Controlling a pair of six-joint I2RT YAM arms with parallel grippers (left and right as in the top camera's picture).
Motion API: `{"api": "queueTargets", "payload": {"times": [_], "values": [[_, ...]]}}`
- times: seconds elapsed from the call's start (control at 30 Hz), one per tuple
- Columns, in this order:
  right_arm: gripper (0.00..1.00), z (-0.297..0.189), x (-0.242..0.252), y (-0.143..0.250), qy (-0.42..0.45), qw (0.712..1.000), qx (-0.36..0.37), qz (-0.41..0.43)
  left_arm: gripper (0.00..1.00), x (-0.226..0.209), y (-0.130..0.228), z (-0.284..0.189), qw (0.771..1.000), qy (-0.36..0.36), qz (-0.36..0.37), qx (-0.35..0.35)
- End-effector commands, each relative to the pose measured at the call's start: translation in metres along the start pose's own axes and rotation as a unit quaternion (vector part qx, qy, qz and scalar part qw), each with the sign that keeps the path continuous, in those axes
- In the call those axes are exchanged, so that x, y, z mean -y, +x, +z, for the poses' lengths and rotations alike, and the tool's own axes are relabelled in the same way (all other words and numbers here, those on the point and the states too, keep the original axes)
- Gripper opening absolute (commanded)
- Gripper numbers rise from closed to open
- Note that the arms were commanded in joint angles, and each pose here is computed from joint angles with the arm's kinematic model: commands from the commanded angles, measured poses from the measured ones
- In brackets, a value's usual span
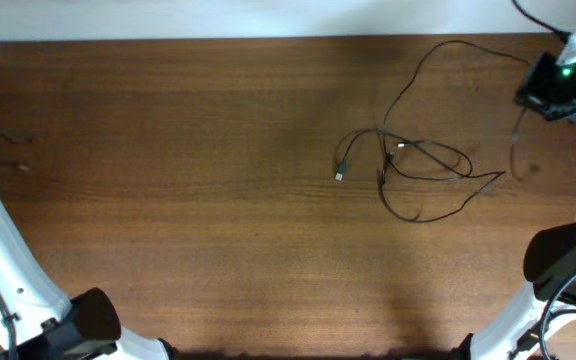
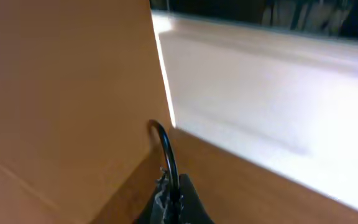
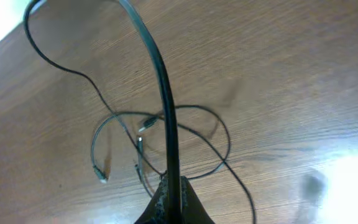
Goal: Untangle cables
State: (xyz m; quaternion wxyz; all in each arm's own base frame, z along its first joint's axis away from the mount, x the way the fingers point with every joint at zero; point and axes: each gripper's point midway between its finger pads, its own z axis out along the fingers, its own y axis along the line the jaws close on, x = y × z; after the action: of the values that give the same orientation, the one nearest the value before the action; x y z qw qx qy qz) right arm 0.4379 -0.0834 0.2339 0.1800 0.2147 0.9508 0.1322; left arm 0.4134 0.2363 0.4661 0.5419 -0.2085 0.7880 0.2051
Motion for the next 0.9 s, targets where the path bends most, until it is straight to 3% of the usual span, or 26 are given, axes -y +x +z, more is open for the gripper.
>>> {"api": "queueTargets", "payload": {"times": [0.0, 0.13, 0.3, 0.4, 0.47, 0.5, 0.53, 0.57, 0.7, 0.87], "values": [[0.04, 0.001, -0.028, 0.008, -0.007, 0.999, -0.003, -0.042, 0.0, 0.008, 0.055, 0.024, 0.997, 0.01, -0.005, -0.077], [0.04, 0.007, -0.056, 0.02, -0.016, 0.997, -0.013, -0.077, 0.0, 0.006, 0.11, 0.037, 0.987, -0.01, -0.031, -0.16], [0.04, 0.01, -0.068, 0.026, -0.021, 0.995, -0.018, -0.096, 0.0, -0.055, 0.173, 0.08, 0.959, -0.16, -0.038, -0.229], [0.04, 0.01, -0.066, 0.029, -0.019, 0.995, -0.025, -0.094, 0.0, -0.098, 0.212, 0.109, 0.939, -0.209, -0.085, -0.259], [0.04, 0.01, -0.066, 0.029, -0.019, 0.995, -0.025, -0.094, 0.02, -0.107, 0.24, 0.123, 0.931, -0.204, -0.093, -0.289], [0.04, 0.01, -0.066, 0.029, -0.019, 0.995, -0.025, -0.094, 0.3, -0.103, 0.247, 0.127, 0.93, -0.193, -0.096, -0.299], [0.04, 0.01, -0.066, 0.029, -0.019, 0.995, -0.026, -0.094, 0.78, -0.101, 0.25, 0.129, 0.929, -0.188, -0.097, -0.303], [0.04, 0.01, -0.066, 0.03, -0.018, 0.995, -0.027, -0.094, 0.99, -0.1, 0.254, 0.13, 0.928, -0.187, -0.095, -0.308], [0.04, 0.01, -0.066, 0.03, -0.019, 0.995, -0.027, -0.094, 0.99, -0.088, 0.265, 0.114, 0.918, -0.165, -0.1, -0.347], [0.04, 0.01, -0.065, 0.033, -0.017, 0.995, -0.034, -0.092, 0.99, -0.063, 0.307, 0.061, 0.861, -0.125, -0.121, -0.479]]}}
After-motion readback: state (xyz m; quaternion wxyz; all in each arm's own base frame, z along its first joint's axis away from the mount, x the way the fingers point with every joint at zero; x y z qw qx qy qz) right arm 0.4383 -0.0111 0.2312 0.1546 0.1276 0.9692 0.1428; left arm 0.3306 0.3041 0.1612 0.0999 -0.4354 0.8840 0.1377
